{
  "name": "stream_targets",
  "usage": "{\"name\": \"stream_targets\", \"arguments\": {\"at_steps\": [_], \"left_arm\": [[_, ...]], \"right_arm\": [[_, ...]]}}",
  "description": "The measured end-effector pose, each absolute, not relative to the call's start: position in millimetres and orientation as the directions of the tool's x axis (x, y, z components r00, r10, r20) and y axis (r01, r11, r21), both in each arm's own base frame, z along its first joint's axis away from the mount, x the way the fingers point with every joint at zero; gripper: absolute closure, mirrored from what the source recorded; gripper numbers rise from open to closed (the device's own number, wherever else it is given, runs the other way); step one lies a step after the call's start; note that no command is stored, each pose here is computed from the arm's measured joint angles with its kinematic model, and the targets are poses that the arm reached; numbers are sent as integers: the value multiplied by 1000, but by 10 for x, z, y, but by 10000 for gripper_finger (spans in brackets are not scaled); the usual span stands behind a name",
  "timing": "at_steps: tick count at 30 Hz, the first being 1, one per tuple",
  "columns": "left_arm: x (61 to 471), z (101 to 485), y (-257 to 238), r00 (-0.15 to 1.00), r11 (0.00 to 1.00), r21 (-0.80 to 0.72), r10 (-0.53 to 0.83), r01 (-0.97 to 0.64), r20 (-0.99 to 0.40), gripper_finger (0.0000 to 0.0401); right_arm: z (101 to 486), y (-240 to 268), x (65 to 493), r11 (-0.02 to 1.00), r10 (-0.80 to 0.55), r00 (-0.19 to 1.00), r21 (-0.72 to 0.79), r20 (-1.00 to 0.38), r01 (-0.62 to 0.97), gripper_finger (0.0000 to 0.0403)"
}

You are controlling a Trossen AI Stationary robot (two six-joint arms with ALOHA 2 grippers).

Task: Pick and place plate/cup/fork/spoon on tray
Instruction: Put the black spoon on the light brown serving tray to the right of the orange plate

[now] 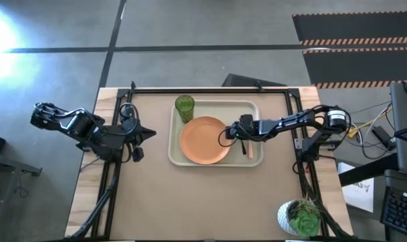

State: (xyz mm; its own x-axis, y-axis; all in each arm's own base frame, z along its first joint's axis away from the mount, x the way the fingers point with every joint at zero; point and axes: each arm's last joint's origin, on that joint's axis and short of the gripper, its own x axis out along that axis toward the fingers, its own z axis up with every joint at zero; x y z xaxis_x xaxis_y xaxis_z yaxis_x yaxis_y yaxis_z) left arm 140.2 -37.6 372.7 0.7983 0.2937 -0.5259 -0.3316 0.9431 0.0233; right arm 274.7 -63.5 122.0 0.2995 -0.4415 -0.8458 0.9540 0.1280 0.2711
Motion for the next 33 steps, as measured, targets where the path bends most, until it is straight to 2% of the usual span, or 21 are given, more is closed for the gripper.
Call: {"name": "stream_targets", "arguments": {"at_steps": [9, 19, 27, 33], "left_arm": [[1402, 3727, -376, 798, 943, 23, 294, -332, -526, 401], [1401, 3726, -376, 798, 943, 26, 294, -330, -526, 401], [1401, 3726, -376, 798, 944, 26, 294, -330, -527, 401], [1401, 3725, -376, 797, 944, 28, 294, -329, -527, 401]], "right_arm": [[1234, -610, 2757, 67, -488, 285, 291, -825, 955, 394], [1376, -495, 2892, 127, -506, 338, 319, -793, 939, 394], [1551, -434, 2859, 125, -475, 166, 121, -864, 985, 394], [1625, -359, 2889, 149, -462, 160, 102, -873, 984, 394]]}}
